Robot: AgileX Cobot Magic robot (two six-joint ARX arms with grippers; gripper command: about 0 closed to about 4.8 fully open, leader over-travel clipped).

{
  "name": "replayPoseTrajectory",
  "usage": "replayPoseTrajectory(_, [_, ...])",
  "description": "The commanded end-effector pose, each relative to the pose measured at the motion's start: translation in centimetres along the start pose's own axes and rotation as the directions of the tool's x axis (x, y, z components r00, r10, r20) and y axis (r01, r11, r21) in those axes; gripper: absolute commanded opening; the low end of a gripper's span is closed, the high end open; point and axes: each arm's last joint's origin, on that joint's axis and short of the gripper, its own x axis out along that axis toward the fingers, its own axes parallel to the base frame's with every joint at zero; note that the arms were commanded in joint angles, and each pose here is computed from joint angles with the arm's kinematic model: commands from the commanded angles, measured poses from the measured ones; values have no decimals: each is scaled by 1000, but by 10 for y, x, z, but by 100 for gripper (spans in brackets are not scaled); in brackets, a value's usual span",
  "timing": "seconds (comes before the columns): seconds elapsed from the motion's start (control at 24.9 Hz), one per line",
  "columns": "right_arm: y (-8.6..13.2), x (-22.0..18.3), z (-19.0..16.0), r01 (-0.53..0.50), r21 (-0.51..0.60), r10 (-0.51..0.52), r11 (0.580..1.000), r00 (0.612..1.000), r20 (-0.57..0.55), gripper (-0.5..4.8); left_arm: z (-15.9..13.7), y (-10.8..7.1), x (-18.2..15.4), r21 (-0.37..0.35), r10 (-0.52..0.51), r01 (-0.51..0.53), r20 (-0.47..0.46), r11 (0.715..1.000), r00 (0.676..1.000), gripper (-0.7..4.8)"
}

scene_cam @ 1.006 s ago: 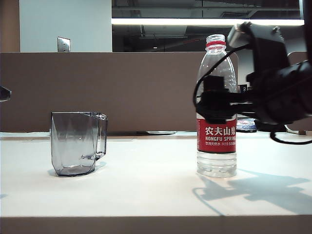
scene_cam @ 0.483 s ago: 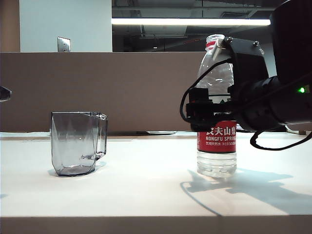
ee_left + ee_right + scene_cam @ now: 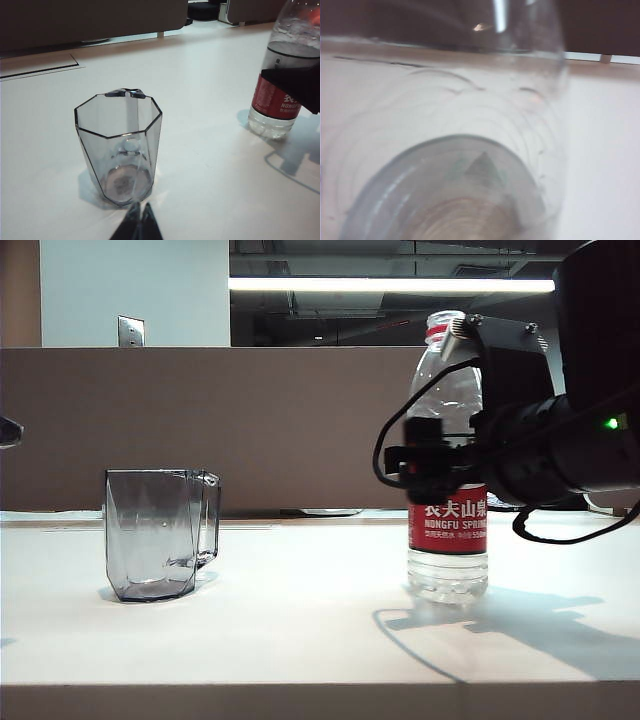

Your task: Pick up the mineral water bottle on the table and pour water into the mug until it's half full.

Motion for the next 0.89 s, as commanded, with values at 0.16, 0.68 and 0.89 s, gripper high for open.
replayPoseTrajectory(0.16, [1, 0, 4, -4, 11, 4, 1000, 1000, 29, 304, 2, 0, 0, 0, 0, 0, 13, 1000, 1000, -5])
replayPoseTrajectory(0.68, [5, 0, 5, -39, -79, 42, 996, 999, 35, 246, 2, 0, 0, 0, 0, 0, 13, 1000, 1000, -5])
replayPoseTrajectory(0.89, [32, 16, 10, -120, -308, 101, 944, 992, -76, 247, 2, 0, 0, 0, 2, -2, 13, 1000, 1000, -5])
